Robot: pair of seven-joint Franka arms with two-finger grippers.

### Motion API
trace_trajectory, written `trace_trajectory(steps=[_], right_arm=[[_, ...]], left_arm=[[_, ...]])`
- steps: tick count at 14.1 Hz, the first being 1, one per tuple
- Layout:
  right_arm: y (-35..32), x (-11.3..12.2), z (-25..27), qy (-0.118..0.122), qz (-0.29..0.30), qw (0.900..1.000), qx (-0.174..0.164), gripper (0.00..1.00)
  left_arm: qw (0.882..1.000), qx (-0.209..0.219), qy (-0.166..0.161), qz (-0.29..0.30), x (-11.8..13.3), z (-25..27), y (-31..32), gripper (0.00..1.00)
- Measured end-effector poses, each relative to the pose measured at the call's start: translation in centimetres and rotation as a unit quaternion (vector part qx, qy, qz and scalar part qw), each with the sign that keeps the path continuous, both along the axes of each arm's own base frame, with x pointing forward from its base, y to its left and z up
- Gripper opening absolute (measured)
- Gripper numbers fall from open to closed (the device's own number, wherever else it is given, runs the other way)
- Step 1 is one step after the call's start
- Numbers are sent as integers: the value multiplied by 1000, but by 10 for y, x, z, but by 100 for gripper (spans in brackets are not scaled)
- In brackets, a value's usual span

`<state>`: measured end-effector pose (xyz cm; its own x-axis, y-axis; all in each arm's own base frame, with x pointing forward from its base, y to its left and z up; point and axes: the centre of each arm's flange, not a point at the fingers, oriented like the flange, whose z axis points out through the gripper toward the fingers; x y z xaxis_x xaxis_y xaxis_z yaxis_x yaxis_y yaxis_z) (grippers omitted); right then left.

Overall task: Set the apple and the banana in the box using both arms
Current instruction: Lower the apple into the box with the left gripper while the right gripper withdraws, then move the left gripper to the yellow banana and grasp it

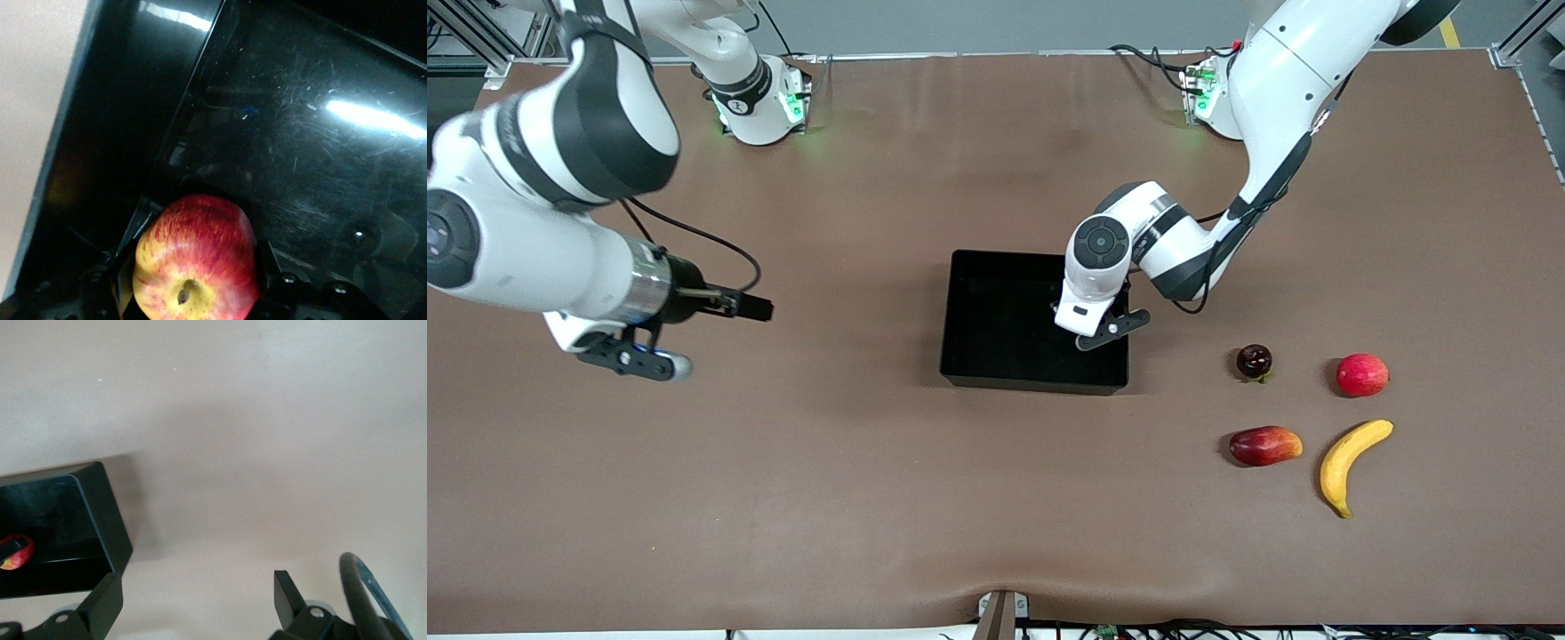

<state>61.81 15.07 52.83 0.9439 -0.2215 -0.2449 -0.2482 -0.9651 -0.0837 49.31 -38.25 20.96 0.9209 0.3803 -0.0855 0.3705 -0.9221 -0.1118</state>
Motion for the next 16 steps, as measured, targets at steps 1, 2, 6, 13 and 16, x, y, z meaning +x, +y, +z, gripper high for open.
trace_trajectory(steps=[1,2,6,13,16], right_arm=[[-9,-4,9,0,1,1000,-3,100],[-22,-7,18,1,0,1000,-3,100],[-93,-14,43,-3,0,1000,0,100],[-141,-47,96,-39,-19,999,-10,100],[-151,-72,116,-56,12,998,-3,100]], left_arm=[[1000,0,-1,3,0,0,0,81],[1000,-2,-4,7,2,4,-2,89],[999,7,-41,19,24,66,0,100],[991,28,-68,-109,102,183,105,100],[982,18,-55,-182,143,173,197,100]])
